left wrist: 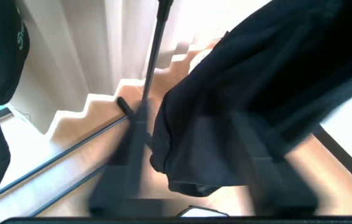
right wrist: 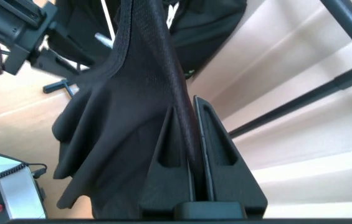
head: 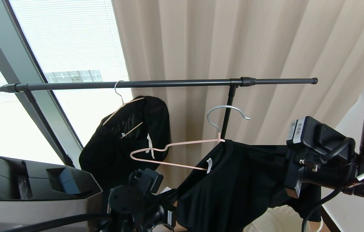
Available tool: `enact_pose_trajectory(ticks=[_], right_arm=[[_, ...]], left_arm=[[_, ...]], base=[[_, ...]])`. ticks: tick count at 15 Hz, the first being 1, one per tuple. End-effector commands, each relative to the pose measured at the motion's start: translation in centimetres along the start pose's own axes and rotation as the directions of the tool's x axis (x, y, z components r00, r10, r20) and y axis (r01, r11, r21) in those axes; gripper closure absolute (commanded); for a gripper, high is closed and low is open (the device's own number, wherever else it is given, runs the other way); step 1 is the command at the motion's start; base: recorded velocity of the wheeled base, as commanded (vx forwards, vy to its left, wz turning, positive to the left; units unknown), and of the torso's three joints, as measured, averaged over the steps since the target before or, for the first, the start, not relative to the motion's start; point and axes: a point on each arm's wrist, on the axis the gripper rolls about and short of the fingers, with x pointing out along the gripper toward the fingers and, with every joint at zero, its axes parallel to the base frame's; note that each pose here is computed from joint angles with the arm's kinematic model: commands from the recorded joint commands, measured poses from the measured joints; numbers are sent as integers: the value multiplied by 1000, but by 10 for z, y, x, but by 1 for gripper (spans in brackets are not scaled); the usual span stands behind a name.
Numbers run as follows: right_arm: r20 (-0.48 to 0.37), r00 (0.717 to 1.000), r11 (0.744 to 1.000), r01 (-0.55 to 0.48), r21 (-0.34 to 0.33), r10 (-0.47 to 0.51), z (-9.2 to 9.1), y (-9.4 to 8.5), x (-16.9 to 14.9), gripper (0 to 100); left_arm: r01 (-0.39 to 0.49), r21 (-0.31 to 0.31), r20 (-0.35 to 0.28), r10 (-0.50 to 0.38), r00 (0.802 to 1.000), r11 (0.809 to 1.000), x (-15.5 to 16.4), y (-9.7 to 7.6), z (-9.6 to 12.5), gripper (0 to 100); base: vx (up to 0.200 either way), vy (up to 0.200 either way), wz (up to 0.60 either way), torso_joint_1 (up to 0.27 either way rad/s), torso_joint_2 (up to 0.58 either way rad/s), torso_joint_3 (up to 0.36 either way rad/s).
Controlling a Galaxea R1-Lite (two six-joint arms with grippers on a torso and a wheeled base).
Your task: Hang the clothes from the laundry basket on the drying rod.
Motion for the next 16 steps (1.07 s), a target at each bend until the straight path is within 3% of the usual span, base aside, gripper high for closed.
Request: enact_pose_trajectory(ticks=[1, 10, 16], right_arm=[[-4, 1000, 1000, 1, 1, -1, -1, 0, 1, 100], [-29, 999, 999, 32, 11, -32, -6, -6, -1, 100], [-50, 998, 999, 42, 16, -41, -12, -5, -2, 100]], left_arm=[[-4, 0, 8, 4, 1000, 1000, -1, 1, 2, 100], [-58, 3, 114, 57, 992, 998, -12, 17, 31, 100], [-139, -12, 190, 139, 972, 990, -18, 43, 51, 100]], base=[[0, 0, 0, 0, 0, 0], [0, 0, 0, 0, 0, 0], [0, 0, 0, 0, 0, 0]])
